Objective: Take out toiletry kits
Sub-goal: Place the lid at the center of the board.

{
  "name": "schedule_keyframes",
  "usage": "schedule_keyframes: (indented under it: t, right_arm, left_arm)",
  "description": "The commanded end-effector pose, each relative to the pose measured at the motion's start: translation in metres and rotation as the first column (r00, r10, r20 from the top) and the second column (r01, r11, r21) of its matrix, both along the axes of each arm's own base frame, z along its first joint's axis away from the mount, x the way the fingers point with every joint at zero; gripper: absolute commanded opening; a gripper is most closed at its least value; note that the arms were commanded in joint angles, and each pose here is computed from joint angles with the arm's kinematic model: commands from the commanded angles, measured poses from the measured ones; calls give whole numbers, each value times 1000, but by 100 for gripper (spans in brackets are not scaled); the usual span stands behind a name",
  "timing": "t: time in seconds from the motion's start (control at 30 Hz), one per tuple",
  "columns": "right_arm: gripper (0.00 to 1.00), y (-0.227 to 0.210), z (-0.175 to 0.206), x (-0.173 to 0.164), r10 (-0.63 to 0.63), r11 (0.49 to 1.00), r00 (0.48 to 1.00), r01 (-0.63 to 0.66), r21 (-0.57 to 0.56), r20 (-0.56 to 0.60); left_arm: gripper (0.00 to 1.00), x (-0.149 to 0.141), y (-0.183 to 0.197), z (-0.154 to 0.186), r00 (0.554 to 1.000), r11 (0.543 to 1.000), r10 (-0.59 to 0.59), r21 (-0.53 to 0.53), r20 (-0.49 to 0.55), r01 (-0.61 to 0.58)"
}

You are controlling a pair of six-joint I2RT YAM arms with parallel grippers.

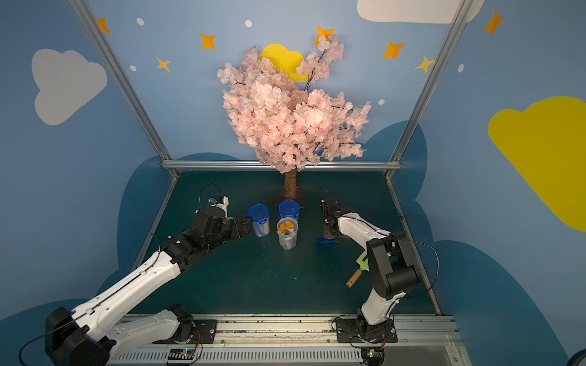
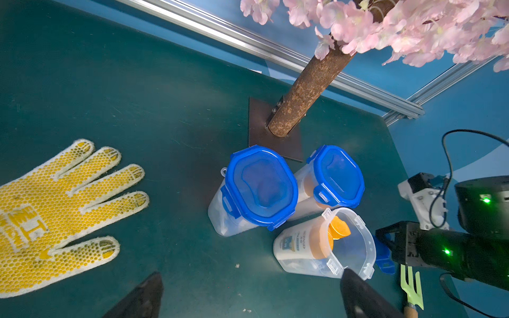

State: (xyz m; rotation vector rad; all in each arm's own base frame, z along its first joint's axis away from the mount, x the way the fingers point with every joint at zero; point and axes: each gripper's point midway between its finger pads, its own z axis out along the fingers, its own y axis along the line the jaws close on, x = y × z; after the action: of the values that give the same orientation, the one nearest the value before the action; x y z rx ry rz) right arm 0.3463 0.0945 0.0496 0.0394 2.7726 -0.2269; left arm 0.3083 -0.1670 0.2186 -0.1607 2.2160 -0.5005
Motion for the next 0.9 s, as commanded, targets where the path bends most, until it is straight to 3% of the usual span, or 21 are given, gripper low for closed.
schedule_keyframes:
  t: [0.0,0.17,0.37,0.5,0.63,0.77,0.87]
  right_arm:
    - [0,9,-9,2,2,1000,1000,-2,7,-27]
    - [0,-12,20,7,-5,999,1000,6,-46,24]
    - [0,-50,86,15,-8,978,990,37,-205,143]
    - [0,-60,107,20,-11,961,983,61,-270,185]
    - [0,-47,82,25,15,960,991,24,-280,135]
    - [0,-23,33,29,27,980,998,-14,-196,62]
    - [0,-12,29,33,44,972,998,-35,-231,33]
  left_arm:
    - [99,1,-2,2,1000,1000,-10,-14,2,10]
    - [100,1,1,1,1000,1000,0,-11,4,0]
    - [99,3,1,-1,1000,1000,6,-22,7,-6]
    - [99,3,1,-1,1000,1000,-1,-26,1,1]
    - [99,2,5,-1,1000,1000,6,-15,0,-6]
    - [99,3,8,0,1000,1000,16,-20,3,-16]
    - [99,2,9,-1,1000,1000,17,-21,-2,-17]
